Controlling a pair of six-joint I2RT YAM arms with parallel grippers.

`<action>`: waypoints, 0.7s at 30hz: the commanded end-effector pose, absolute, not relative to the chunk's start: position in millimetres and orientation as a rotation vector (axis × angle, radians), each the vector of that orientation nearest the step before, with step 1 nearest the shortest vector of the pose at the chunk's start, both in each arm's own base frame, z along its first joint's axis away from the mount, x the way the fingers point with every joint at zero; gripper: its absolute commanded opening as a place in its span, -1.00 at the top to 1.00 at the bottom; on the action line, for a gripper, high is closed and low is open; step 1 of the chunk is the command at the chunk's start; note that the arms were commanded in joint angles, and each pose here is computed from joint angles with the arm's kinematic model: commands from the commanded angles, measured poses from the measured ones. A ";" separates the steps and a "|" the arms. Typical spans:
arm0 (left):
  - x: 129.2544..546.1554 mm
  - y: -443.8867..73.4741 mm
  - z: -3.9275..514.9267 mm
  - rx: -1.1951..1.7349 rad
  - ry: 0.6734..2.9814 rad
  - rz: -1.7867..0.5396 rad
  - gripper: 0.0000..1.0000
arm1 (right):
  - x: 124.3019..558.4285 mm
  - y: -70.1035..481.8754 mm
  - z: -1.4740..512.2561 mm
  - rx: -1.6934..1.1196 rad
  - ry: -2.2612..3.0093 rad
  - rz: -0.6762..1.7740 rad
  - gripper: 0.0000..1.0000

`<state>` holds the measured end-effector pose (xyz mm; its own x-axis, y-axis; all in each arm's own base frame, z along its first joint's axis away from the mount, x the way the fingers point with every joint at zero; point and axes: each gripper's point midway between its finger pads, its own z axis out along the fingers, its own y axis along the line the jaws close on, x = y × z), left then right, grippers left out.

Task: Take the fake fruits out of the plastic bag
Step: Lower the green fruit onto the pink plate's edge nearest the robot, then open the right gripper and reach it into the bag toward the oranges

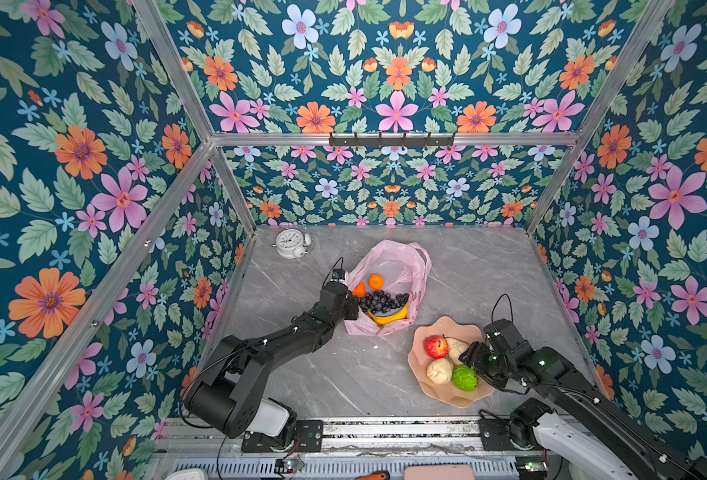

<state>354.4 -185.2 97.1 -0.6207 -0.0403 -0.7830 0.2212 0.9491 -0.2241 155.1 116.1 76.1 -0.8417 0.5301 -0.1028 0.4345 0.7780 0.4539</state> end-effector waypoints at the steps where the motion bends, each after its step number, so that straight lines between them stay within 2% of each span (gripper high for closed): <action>1: 358.0 -187.1 103.5 0.133 2.192 -0.382 0.96 | 157.4 120.6 74.1 0.745 2.742 0.651 -0.30; 7: 357.5 -187.7 103.0 0.134 2.193 -0.387 0.96 | 159.3 120.5 76.7 0.719 2.747 0.636 -0.30; 13: 358.8 -184.0 99.2 0.110 2.206 -0.364 0.96 | 165.3 108.4 93.3 0.623 2.754 0.492 -0.37; 17: 360.9 -179.1 93.8 0.072 2.226 -0.346 0.95 | 181.3 104.0 117.4 0.529 2.713 0.414 -0.38; 21: 365.5 -166.0 83.2 -0.001 2.264 -0.342 0.95 | 209.2 122.2 144.2 0.422 2.659 0.466 -0.38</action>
<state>363.7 -175.1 89.0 -0.6396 -0.0801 -0.7645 0.1604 0.9588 -0.2346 194.8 117.8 133.1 -0.8639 0.4222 -0.2746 0.2969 0.8674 0.3993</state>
